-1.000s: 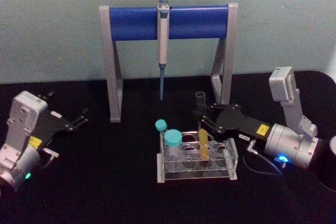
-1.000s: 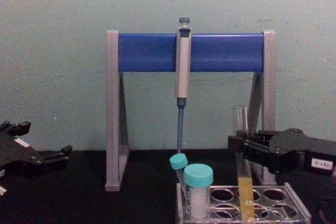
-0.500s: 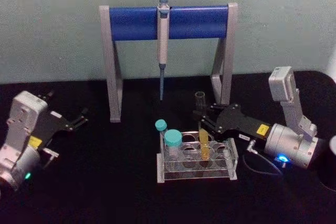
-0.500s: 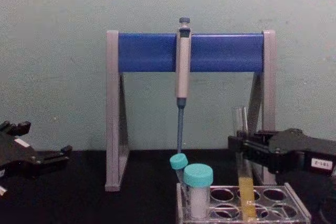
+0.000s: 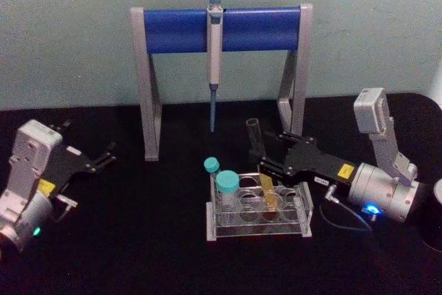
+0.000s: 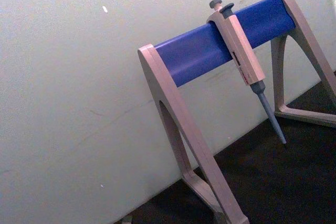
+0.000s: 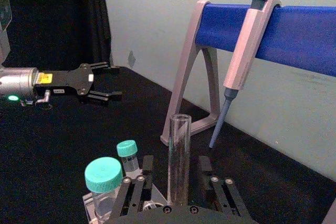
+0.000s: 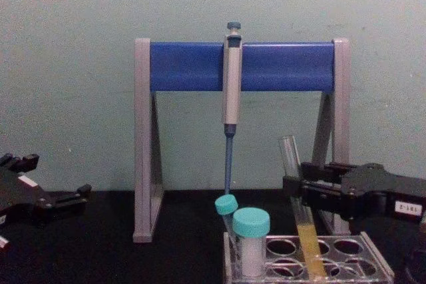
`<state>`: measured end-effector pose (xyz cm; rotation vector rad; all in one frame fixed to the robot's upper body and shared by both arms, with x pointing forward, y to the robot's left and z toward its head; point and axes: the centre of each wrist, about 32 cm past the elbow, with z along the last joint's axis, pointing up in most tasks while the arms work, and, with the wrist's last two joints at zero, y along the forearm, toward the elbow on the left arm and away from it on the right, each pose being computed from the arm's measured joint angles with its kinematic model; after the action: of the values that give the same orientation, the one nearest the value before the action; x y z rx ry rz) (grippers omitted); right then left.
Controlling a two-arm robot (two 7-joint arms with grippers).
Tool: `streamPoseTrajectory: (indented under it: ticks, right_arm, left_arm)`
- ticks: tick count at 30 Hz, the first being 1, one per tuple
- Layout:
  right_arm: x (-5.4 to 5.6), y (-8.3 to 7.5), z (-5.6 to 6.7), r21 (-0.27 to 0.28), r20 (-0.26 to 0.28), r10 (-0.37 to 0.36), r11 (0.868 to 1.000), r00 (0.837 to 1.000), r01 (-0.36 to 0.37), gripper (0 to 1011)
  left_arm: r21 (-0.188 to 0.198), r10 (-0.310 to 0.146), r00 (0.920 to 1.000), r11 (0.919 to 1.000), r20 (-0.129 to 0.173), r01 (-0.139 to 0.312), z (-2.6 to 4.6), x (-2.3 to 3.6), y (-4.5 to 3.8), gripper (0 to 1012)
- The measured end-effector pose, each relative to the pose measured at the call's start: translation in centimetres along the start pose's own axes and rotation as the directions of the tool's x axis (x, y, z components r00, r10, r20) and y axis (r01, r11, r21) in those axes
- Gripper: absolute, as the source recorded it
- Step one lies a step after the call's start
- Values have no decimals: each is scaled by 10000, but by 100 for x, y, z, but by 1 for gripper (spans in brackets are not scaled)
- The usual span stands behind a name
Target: Pick up the test tube from the test tube rack, shake it, then place it back into the test tube rack.
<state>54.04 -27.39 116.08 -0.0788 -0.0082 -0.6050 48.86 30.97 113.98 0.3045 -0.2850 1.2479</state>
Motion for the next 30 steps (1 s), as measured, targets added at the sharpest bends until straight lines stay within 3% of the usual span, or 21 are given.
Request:
streamPoseTrajectory:
  ticks: [11,16,23,27,30]
  right_arm:
    - [0,0,0,13,0,0,10000,10000,0,884]
    - [0,0,0,16,0,0,10000,10000,0,995]
    - [-1,-1,-1,36,7,-2,10000,10000,2,1000]
    - [-22,-28,9,393,130,-97,9992,9999,92,1000]
    - [-65,-75,42,1002,327,-376,9944,9988,341,1000]
  left_arm:
    - [-1,1,10000,10000,-1,-1,0,0,0,1001]
    - [0,0,10000,10000,-1,0,0,0,0,1001]
    - [0,0,10000,10000,-1,0,0,0,0,1001]
    - [0,0,10000,10000,-1,0,0,0,0,1001]
    - [-1,1,10000,10000,-1,-1,0,0,0,1001]
